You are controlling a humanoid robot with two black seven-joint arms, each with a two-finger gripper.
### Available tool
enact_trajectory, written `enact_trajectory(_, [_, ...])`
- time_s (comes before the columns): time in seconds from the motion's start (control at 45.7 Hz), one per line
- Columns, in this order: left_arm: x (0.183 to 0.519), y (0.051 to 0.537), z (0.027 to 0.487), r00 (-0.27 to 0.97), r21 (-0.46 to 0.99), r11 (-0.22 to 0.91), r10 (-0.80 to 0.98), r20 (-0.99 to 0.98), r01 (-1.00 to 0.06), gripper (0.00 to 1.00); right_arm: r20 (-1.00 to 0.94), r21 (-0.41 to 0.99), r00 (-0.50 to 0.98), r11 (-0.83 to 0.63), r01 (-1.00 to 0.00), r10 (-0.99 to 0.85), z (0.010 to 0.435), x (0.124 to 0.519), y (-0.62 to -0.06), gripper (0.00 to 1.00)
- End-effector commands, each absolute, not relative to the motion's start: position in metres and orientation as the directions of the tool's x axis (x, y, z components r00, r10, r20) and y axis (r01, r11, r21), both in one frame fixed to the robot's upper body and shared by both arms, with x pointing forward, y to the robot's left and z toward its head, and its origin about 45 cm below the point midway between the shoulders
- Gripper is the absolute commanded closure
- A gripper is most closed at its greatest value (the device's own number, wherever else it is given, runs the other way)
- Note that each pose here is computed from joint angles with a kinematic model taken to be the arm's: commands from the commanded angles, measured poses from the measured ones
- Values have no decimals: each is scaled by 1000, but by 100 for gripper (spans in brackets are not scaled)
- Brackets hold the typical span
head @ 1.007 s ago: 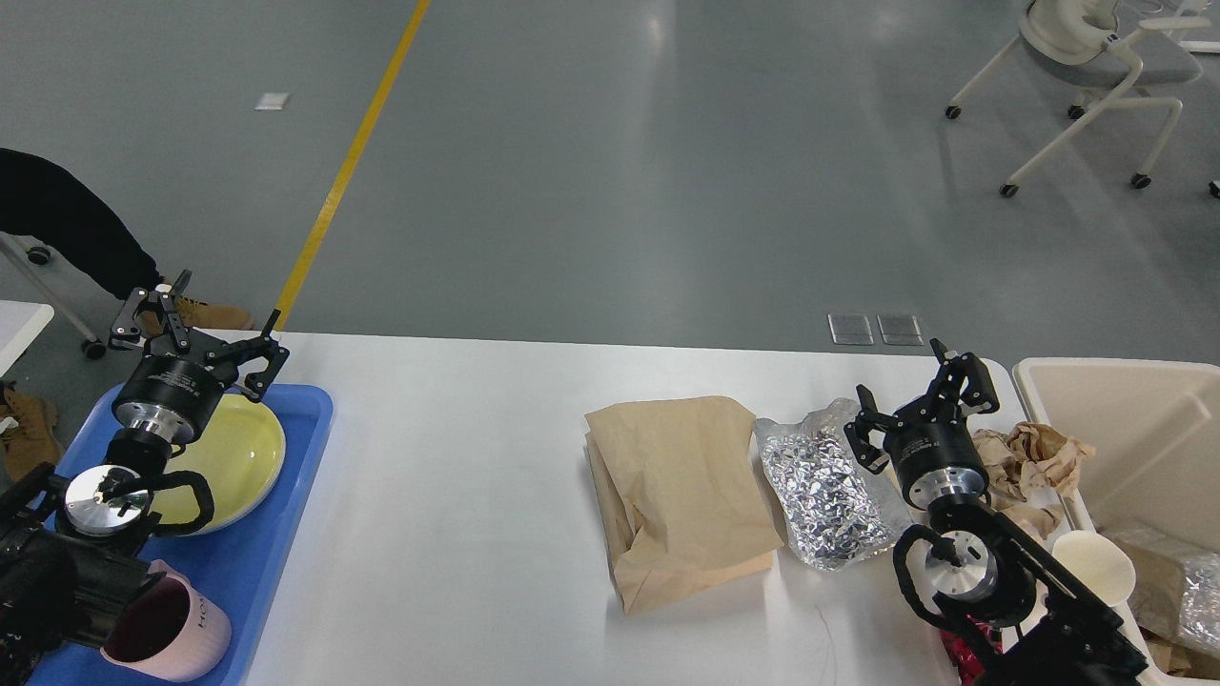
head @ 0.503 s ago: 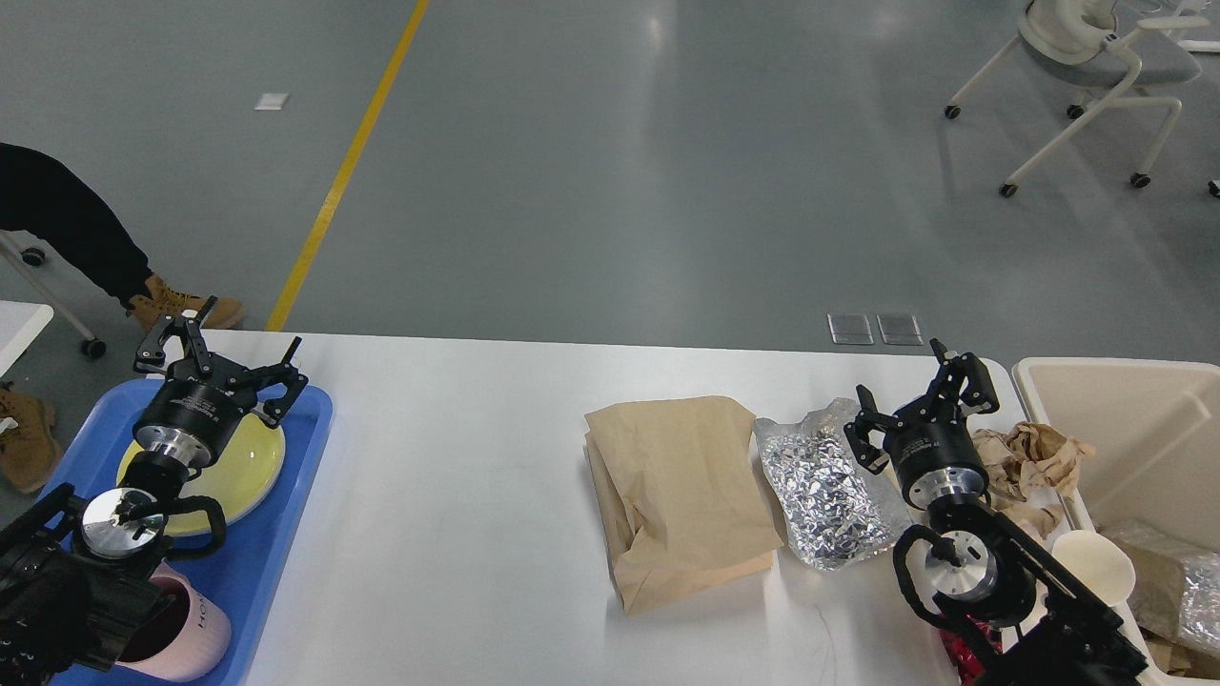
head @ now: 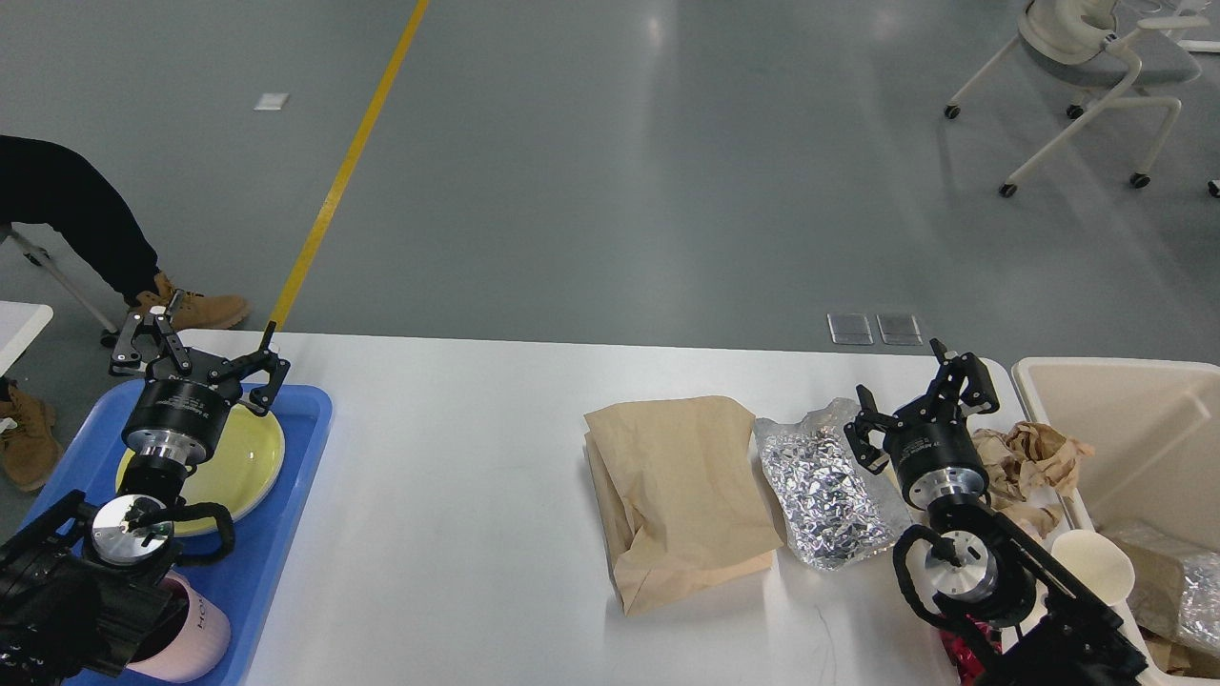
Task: Tidy desktop
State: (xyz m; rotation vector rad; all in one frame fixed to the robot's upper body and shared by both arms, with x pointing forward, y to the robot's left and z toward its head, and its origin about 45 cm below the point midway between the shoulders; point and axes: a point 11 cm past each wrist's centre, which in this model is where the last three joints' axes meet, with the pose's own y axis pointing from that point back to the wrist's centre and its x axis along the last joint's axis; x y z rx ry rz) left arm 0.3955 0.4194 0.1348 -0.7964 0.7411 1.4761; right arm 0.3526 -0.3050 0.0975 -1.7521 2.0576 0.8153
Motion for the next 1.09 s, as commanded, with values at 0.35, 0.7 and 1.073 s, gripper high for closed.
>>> enact_trajectory(0.35, [394, 423, 136, -22, -33, -90, 555, -832, -995, 4, -578, 215, -198, 87, -973, -792, 98, 353, -305, 0])
enact_trajectory(0.7, [394, 423, 136, -22, -33, -88, 556, -831, -996, 4, -577, 215, -198, 86, -973, -792, 98, 353, -305, 0])
enact_trajectory(1.073, [394, 423, 136, -21, -34, -88, 556, -831, -996, 4, -578, 215, -198, 87, -973, -792, 98, 353, -305, 0])
